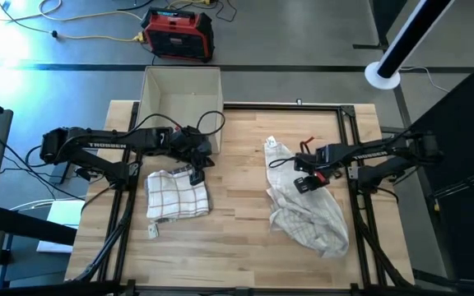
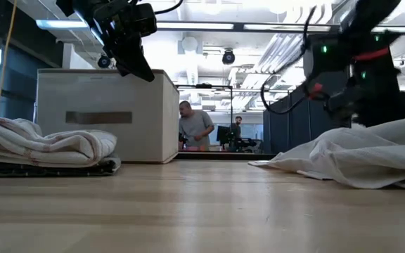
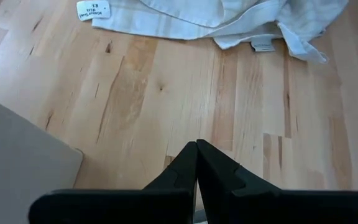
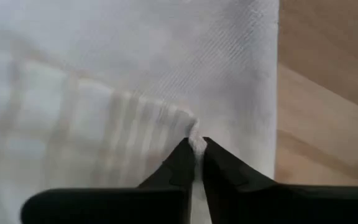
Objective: Fold towel
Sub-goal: Fold the white towel
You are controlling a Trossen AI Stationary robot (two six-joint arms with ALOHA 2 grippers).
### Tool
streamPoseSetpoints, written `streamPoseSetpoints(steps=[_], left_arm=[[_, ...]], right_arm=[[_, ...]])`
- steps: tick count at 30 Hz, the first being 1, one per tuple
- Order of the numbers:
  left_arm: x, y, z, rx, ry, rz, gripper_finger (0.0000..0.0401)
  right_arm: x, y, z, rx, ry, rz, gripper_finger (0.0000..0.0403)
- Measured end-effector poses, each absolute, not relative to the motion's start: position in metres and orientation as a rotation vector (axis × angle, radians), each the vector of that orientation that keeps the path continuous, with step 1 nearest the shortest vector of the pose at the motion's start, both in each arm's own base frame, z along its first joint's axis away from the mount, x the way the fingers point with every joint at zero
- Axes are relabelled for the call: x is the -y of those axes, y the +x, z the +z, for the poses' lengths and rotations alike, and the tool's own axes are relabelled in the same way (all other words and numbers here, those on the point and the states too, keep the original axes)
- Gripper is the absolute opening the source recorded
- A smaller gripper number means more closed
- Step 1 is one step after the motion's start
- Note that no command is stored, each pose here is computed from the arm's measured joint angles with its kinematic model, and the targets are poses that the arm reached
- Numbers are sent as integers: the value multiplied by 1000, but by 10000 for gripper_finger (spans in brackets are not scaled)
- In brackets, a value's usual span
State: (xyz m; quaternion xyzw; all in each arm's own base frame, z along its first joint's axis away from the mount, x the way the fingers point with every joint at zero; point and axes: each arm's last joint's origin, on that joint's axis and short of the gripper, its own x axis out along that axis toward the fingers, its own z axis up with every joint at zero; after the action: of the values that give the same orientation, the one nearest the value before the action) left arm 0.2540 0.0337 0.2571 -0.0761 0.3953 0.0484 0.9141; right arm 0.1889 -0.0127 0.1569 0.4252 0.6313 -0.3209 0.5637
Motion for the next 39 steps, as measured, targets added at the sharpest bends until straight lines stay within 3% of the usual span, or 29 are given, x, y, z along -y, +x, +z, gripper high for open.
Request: streamPoseSetpoints(steps=[8, 17, 22, 26, 33, 39], left_arm=[[-34, 255, 258, -807, -156, 99, 0], [-30, 260, 262, -738, -198, -33, 0], [-28, 264, 267, -677, -186, -44, 0], [-23, 271, 276, -569, -189, -73, 0], [2, 284, 293, -361, -173, -156, 0], [18, 310, 252, -478, -34, -233, 9]], right_arm=[[-6, 216, 241, -1489, 872, -659, 4], [-44, 221, 373, -1127, 767, -572, 4], [-78, 202, 427, -914, 658, -401, 4], [-95, 189, 439, -864, 682, -368, 4], [-116, 179, 423, -965, 710, -420, 4], [-123, 178, 407, -1023, 727, -465, 4]])
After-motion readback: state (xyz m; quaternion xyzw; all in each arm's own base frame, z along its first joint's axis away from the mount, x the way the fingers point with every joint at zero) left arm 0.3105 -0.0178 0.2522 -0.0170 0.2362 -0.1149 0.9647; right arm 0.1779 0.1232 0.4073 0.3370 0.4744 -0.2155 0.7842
